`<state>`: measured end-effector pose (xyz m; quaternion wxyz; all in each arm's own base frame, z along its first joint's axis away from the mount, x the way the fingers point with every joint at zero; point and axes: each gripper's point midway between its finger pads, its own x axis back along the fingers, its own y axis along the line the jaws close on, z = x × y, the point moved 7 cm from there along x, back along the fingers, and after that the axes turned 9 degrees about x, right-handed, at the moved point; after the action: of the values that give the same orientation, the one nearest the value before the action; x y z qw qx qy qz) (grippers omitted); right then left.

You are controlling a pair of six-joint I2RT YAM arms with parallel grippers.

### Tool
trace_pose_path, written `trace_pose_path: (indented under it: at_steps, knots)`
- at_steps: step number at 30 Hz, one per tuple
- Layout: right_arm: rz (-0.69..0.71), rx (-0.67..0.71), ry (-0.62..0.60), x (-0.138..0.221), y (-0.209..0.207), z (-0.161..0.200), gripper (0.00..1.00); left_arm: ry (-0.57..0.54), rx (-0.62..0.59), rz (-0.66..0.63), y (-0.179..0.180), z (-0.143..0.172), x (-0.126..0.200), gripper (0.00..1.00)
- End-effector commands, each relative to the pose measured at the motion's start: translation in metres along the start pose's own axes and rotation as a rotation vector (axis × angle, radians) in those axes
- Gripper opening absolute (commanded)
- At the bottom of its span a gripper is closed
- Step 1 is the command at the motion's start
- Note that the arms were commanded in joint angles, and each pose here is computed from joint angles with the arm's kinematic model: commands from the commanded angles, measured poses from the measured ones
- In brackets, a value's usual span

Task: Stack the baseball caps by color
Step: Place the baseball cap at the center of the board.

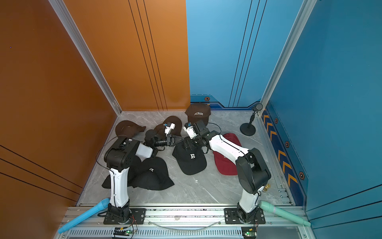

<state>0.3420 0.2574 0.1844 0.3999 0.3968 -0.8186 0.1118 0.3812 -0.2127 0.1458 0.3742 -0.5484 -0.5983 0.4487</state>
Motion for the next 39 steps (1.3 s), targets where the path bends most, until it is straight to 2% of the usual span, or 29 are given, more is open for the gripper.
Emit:
trace_pose_path:
  at_steps: [1,5,7,10,12,16,18,19,20,22,25,28,31,33,37,39]
  knots:
    - [-0.017,0.021,-0.008,-0.003,0.001,-0.004,0.73,0.02,-0.033,0.021,-0.001,-0.005,0.0,0.0]
    - [0.005,0.018,-0.029,-0.002,-0.003,-0.006,0.68,0.035,-0.022,0.022,0.003,-0.003,-0.003,0.0]
    - [0.009,0.013,-0.046,0.0,-0.004,-0.009,0.63,0.04,-0.016,0.02,0.006,-0.001,-0.004,0.0]
    - [0.007,0.01,-0.058,0.002,-0.006,-0.014,0.48,0.046,-0.009,0.018,0.009,0.002,-0.005,0.0]
    - [0.007,0.009,-0.058,0.002,-0.007,-0.015,0.42,0.051,-0.011,0.019,0.009,0.003,-0.006,0.0]
    - [0.007,0.005,-0.047,-0.001,-0.008,-0.013,0.32,0.057,-0.013,0.021,0.008,0.003,-0.007,0.0]
    - [0.009,0.004,-0.045,-0.002,-0.008,-0.014,0.31,0.059,-0.017,0.024,0.007,0.002,-0.007,0.0]
    - [0.009,0.002,-0.037,-0.004,-0.009,-0.011,0.32,0.06,-0.019,0.025,0.006,0.002,-0.007,0.0]
    - [0.012,0.003,-0.036,-0.003,-0.009,-0.012,0.37,0.062,-0.02,0.027,0.005,0.002,-0.008,0.0]
    - [0.025,0.005,-0.028,-0.004,-0.008,-0.01,0.54,0.064,-0.021,0.028,0.005,0.001,-0.008,0.0]
    - [0.058,0.004,-0.007,-0.004,-0.012,-0.006,0.69,0.066,-0.025,0.031,0.004,0.0,-0.008,0.0]
    - [0.079,0.002,0.011,-0.009,-0.016,-0.003,0.74,0.074,-0.032,0.036,0.001,0.0,-0.01,0.0]
    - [0.074,-0.004,0.03,-0.018,-0.019,0.0,0.73,0.084,-0.037,0.041,-0.002,0.001,-0.012,0.0]
    - [0.062,-0.008,0.029,-0.022,-0.019,0.0,0.68,0.089,-0.04,0.044,-0.004,0.002,-0.013,0.0]
    - [0.046,-0.008,0.015,-0.022,-0.015,-0.001,0.41,0.09,-0.044,0.047,-0.007,0.001,-0.012,0.0]
    - [0.047,-0.004,0.008,-0.019,-0.014,-0.003,0.32,0.089,-0.047,0.047,-0.008,0.0,-0.011,0.0]
